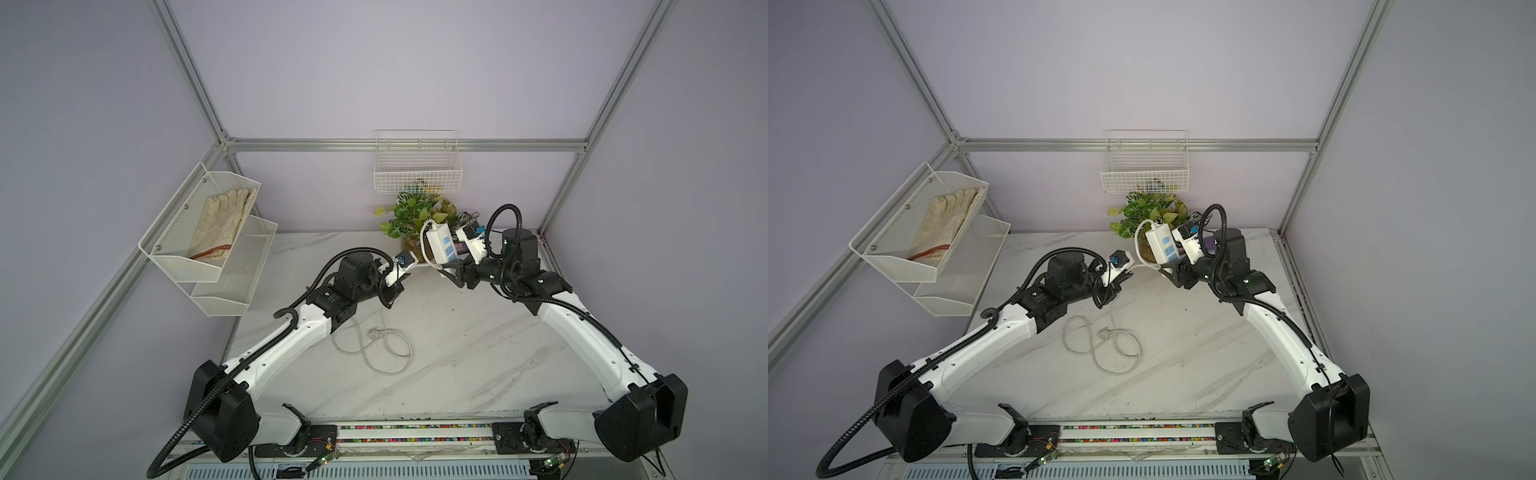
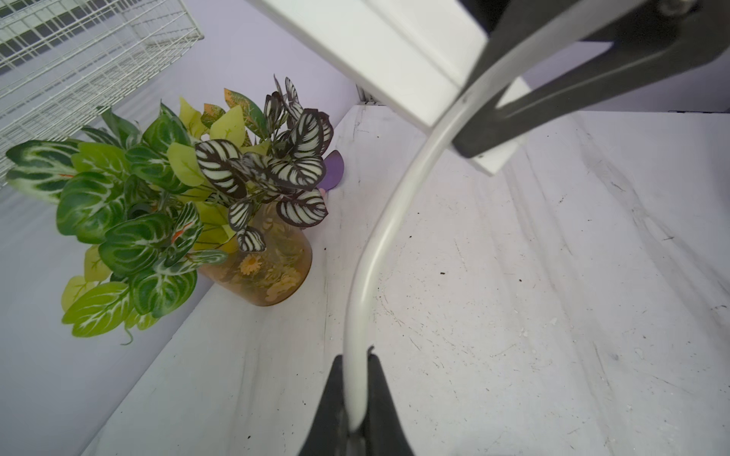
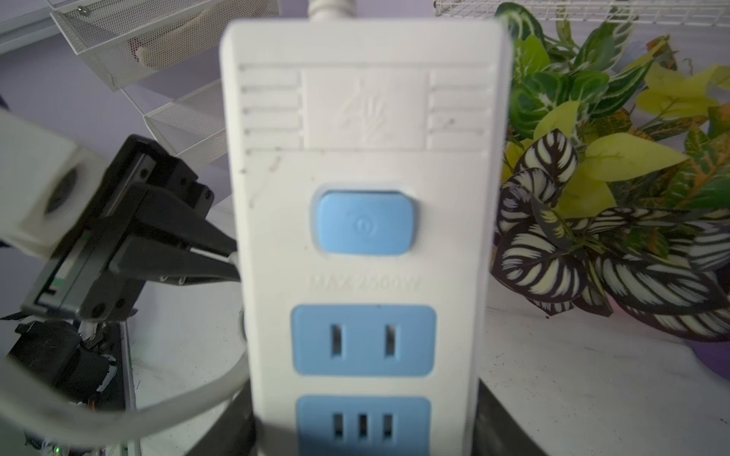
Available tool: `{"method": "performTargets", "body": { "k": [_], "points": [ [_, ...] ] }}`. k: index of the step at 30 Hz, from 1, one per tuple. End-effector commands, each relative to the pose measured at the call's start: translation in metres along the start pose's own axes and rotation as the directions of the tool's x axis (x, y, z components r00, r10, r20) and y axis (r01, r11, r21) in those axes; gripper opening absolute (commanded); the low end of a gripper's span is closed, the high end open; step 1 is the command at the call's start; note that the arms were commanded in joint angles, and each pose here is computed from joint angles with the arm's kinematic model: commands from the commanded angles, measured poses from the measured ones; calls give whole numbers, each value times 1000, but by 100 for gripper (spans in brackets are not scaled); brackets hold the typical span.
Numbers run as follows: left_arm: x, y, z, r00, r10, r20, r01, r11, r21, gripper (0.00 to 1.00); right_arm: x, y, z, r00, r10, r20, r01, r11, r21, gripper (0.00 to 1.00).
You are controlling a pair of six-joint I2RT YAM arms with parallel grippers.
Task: Wrap the cord around the power strip
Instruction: Wrap the power cord around the power strip.
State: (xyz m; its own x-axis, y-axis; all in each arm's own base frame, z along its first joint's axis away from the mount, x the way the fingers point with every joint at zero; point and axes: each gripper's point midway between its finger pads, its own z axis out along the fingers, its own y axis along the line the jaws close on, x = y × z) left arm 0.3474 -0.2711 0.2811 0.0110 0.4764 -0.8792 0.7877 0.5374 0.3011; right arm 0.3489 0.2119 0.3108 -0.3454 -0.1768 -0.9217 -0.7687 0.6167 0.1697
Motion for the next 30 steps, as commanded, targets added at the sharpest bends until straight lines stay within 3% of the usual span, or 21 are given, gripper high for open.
{"method": "performTargets", "body": {
  "k": [1, 9, 18, 30],
  "points": [
    [-7, 10, -1, 1000, 12, 22, -12, 1000, 8, 0, -21, 23, -16, 990, -114, 85, 121, 990, -79, 5],
    [16, 20, 15, 999, 9, -40, -9, 1000, 8, 0, -10, 67, -26, 962, -229, 151, 266, 912, -312, 0],
    [12, 43, 19, 1000, -2, -31, 1, 1000, -14, 0, 21, 80, -28, 958, -269, 101, 287, 865, -411, 0],
    [-2, 52, 37, 999, 33, -15, -33, 999, -9, 0, 60, 85, -10, 953, -301, -22, 258, 852, -456, 0]
  ]
}}
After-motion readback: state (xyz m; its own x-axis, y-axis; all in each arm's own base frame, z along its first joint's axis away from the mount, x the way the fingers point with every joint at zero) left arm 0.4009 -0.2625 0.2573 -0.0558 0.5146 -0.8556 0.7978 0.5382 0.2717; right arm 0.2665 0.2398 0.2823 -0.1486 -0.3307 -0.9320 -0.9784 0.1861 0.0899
